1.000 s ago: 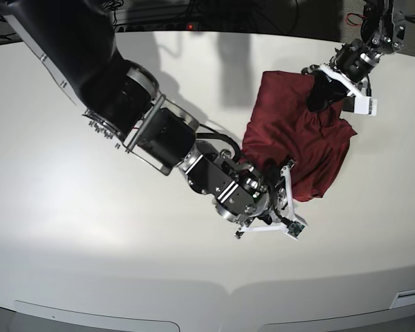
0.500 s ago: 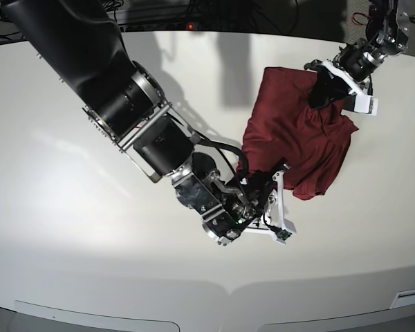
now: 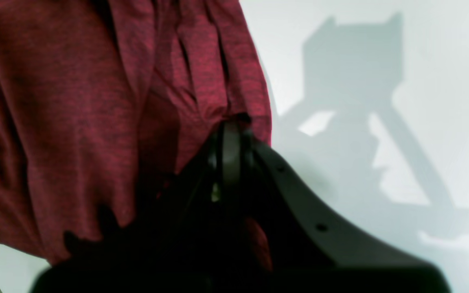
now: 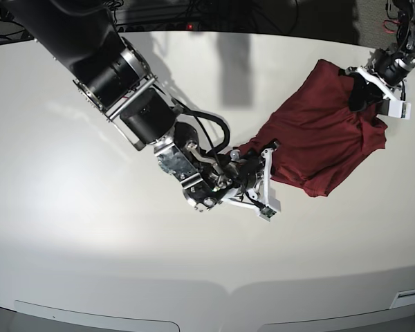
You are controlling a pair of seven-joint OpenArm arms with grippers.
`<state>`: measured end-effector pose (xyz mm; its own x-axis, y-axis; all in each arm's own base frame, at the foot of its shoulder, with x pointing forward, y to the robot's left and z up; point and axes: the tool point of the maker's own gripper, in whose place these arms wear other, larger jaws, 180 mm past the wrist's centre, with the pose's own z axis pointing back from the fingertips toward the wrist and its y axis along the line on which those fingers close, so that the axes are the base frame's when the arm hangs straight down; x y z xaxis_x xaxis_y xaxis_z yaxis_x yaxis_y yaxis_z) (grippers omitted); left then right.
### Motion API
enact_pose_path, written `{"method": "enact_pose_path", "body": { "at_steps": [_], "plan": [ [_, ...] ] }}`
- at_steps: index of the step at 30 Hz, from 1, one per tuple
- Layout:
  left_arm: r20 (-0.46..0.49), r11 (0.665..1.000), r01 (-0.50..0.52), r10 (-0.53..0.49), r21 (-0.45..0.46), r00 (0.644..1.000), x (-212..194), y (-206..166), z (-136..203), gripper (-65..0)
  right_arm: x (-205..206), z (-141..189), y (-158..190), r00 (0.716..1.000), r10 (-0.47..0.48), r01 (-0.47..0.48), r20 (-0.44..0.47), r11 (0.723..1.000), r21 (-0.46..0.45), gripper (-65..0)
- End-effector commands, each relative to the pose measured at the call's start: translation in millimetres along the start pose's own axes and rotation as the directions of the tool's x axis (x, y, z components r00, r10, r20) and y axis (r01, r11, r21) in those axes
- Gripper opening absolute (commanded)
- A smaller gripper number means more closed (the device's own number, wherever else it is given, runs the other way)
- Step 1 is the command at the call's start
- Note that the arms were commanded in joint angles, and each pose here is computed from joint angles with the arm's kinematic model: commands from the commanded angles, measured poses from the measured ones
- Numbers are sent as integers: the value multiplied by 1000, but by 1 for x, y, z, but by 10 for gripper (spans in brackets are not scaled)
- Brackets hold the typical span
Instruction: Fold the T-shirt properly
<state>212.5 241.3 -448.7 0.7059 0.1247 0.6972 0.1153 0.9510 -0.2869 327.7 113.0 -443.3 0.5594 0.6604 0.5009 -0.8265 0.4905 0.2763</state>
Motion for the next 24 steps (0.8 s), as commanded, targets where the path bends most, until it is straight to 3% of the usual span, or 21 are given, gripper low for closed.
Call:
{"method": "enact_pose_path", "body": {
  "at_steps": [1,13,19,24],
  "plan": [
    [-132,992,52,-37,114,991,-20,30,8,-650,-19,-1,-1,996,12,-13,-83,1000,-13,-650],
    [-33,985,111,-108,133,994,54,63,22,-650,-18,-5,24,998,35,-33,-61,999,31,-650],
    [20,973,125,-131,196,991,91,78,22,-650,-10,-11,59,1000,25,-22,-17,990,139,-650],
    [11,961,127,-133,245,991,102,91,27,-650,-9,-10,82,997,71,-69,-6,985,160,-650]
  ]
}}
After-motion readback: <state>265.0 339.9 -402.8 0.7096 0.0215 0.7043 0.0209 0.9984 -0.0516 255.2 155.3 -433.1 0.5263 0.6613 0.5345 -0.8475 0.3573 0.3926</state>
